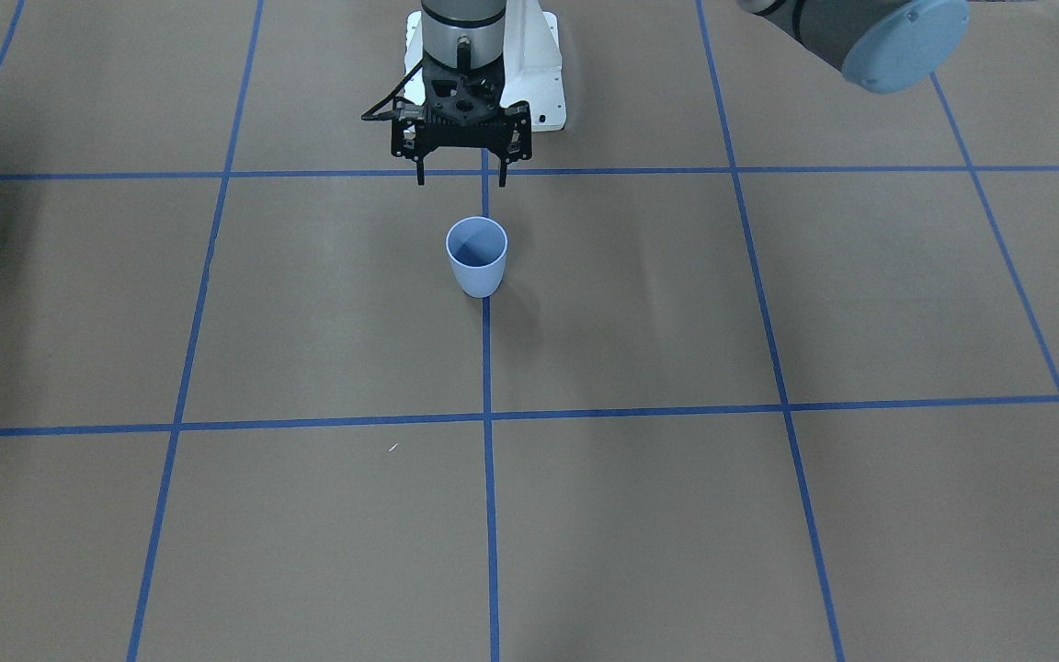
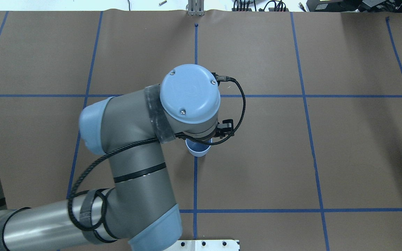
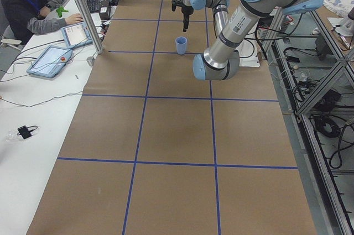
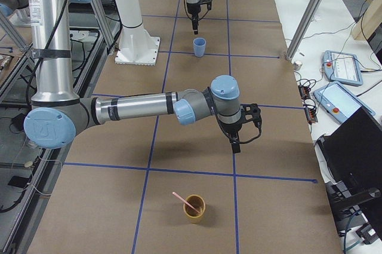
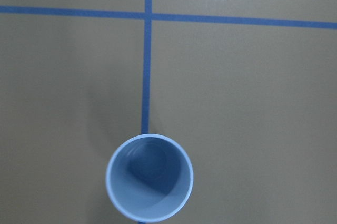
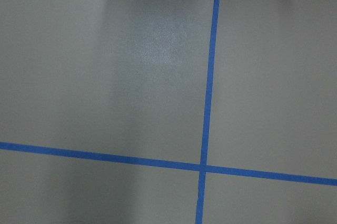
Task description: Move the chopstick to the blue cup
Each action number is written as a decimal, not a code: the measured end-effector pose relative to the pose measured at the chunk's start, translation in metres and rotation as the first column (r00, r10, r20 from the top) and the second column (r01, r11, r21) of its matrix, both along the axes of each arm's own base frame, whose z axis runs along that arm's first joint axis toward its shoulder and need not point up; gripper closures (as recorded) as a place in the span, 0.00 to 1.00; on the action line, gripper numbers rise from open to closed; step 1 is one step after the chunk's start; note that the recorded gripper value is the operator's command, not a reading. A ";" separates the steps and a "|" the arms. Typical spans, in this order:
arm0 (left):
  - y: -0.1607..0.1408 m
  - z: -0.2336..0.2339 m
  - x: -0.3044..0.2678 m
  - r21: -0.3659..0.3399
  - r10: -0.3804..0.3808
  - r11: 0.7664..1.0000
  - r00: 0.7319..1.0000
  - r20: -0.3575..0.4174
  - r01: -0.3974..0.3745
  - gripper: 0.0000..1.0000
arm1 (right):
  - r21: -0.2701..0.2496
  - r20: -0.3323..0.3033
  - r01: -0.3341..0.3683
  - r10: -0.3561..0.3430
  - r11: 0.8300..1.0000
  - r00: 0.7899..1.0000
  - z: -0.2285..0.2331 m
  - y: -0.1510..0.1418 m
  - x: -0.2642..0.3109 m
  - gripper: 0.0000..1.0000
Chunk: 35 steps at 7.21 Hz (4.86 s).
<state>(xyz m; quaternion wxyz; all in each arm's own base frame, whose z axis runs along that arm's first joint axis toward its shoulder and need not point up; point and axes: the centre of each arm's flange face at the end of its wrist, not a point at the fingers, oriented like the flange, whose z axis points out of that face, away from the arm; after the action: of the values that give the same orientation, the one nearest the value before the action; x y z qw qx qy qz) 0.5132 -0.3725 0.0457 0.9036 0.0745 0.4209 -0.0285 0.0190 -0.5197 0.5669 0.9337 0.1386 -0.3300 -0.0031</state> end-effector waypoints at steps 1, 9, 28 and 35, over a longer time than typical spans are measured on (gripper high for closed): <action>-0.013 0.024 -0.032 0.056 0.015 0.998 0.999 0.033 -0.017 0.02 | 0.001 0.001 0.001 -0.001 1.000 1.000 0.000 0.000 0.000 0.00; -0.206 0.400 -0.501 0.122 0.292 0.937 0.928 0.232 -0.326 0.02 | -0.011 0.022 0.042 -0.041 0.999 0.999 0.039 0.084 0.048 0.00; -0.026 0.652 -0.626 0.073 0.141 0.985 0.972 0.190 -0.157 0.02 | -0.231 -0.042 0.194 -0.209 0.953 0.977 0.158 0.155 0.116 1.00; -0.027 0.648 -0.626 0.078 0.139 0.985 0.972 0.191 -0.156 0.02 | -0.202 -0.041 0.215 -0.227 0.956 0.973 0.150 0.150 0.115 1.00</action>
<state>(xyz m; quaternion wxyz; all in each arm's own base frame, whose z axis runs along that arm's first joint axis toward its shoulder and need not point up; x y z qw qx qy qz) -0.1128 -0.4000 0.6941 0.9339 0.0870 0.3406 0.0653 0.1344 -0.3693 0.7166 0.9467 0.0078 -0.3122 -0.0792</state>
